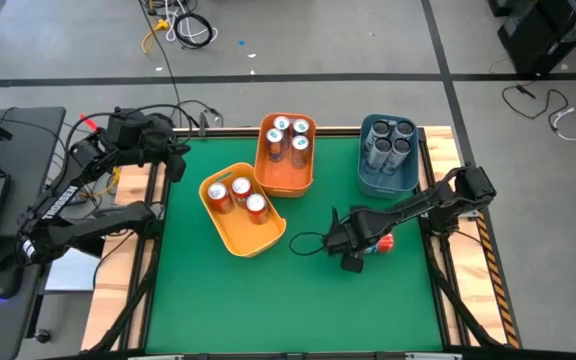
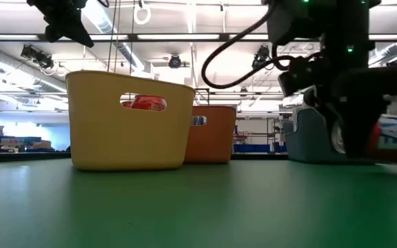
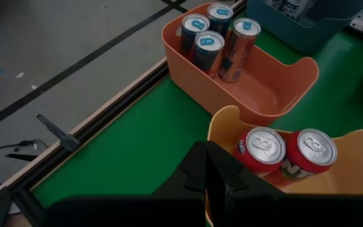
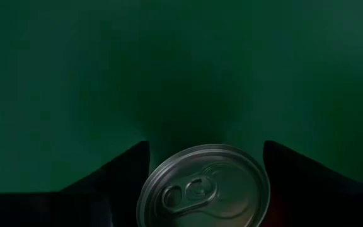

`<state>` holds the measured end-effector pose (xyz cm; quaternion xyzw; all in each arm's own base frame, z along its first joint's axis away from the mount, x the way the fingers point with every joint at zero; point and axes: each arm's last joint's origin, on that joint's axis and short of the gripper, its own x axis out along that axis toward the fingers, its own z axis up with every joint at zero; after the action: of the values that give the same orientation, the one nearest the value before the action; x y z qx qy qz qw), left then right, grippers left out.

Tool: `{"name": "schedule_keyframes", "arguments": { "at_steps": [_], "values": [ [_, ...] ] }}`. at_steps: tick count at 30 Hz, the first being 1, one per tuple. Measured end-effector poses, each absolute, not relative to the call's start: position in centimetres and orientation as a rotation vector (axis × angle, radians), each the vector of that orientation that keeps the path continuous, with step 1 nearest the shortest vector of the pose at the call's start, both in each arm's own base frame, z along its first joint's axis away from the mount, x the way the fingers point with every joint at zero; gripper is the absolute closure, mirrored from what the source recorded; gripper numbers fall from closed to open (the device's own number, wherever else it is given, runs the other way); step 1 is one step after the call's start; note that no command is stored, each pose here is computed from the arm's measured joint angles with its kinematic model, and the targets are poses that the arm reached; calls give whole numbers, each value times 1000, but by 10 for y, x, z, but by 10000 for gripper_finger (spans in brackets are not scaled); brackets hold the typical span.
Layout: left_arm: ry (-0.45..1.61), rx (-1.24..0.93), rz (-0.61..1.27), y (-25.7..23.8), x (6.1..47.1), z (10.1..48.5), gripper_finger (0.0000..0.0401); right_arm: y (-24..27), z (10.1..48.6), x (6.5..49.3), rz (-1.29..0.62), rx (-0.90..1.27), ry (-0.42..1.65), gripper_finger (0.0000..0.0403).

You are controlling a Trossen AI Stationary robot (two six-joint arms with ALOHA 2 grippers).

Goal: Sort soda cans
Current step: Put the orange soda can into the yellow bin

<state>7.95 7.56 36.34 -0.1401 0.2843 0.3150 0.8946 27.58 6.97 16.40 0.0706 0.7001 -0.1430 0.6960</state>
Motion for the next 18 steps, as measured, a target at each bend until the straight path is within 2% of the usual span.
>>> {"name": "schedule_keyframes", "arguments": {
  "at_steps": [3, 8, 12, 18],
  "values": [
    [590, -291, 653, 76, 80, 363, 401, 67, 171, 281, -315, 149, 1540, 130],
    [590, -291, 653, 76, 80, 363, 401, 66, 197, 307, -276, 149, 1374, 130],
    [590, -291, 653, 75, 79, 363, 401, 70, 220, 334, -229, 111, 1126, 130],
    [592, -287, 652, 75, 79, 363, 401, 88, 226, 353, -205, 53, 799, 130]
  ]
}}
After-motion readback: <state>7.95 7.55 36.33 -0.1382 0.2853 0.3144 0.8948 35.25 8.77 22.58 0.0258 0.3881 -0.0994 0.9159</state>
